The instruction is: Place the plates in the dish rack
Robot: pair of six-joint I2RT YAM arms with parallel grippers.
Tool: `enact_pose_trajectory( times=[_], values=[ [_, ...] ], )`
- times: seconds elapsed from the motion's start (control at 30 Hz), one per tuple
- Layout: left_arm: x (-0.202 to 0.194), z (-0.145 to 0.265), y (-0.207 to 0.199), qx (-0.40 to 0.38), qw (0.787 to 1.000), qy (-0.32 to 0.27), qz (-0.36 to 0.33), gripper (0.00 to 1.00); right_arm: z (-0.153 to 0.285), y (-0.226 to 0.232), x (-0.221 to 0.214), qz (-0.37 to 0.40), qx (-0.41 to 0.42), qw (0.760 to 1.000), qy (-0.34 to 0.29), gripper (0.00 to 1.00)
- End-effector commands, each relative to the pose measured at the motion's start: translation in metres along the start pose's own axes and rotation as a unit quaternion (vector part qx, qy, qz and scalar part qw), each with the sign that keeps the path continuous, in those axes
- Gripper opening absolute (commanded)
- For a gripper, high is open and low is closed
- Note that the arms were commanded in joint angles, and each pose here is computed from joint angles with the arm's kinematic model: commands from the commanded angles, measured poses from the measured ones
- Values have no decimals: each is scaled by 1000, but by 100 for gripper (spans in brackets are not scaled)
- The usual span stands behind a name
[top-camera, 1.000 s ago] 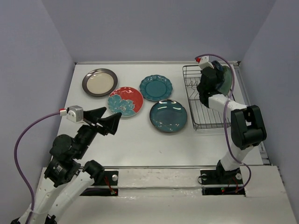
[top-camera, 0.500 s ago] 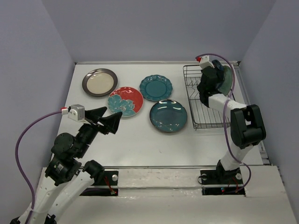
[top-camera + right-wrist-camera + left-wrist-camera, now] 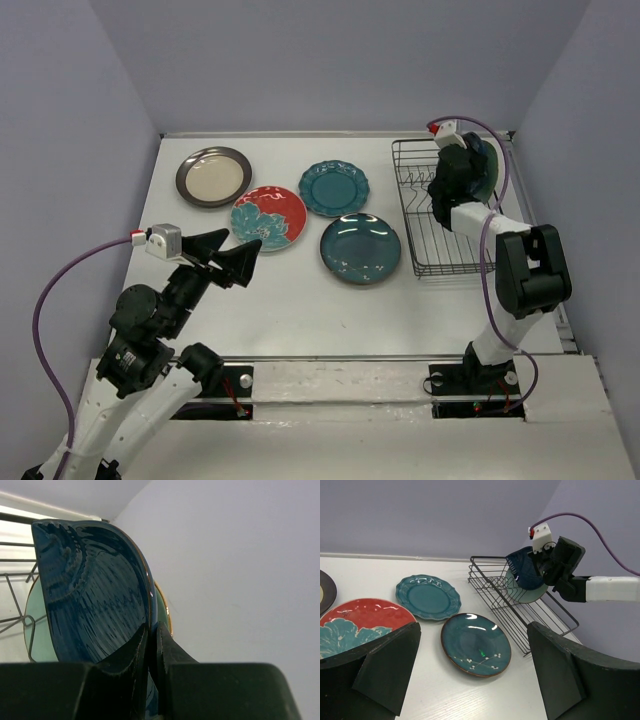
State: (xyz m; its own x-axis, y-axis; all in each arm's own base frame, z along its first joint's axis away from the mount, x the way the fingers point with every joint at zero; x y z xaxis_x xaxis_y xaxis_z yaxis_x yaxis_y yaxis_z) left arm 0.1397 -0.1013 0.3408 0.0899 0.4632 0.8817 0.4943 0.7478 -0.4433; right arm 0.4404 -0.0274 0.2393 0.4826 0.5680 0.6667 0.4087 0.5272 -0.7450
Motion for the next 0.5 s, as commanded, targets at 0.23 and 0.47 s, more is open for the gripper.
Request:
enact_pose_trajectory(
  times=[0.23,0.47],
  values=[
    [4,-5,-3,-9,1000,-8,-6,99,4,3,-7,-112,-9,994,-6,7],
    [2,-7,-1,-1,1000,-3,-4,99,6,22,-21,-138,12,990,12,10]
  ],
)
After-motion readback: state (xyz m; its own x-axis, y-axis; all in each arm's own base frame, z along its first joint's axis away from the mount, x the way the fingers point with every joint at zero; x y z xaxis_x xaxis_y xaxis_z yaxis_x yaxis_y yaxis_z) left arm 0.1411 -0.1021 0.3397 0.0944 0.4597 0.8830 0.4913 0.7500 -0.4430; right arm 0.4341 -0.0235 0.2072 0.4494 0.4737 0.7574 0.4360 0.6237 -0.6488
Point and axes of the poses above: each gripper's point midway between its finger pads, its own z axis back along the fingers, its own y axis along the line the jaws close on, x = y × z, the point moved 5 cm from there along z, back along the fingers, and after that the axes turned 3 degrees about z, right-handed, at the moved point
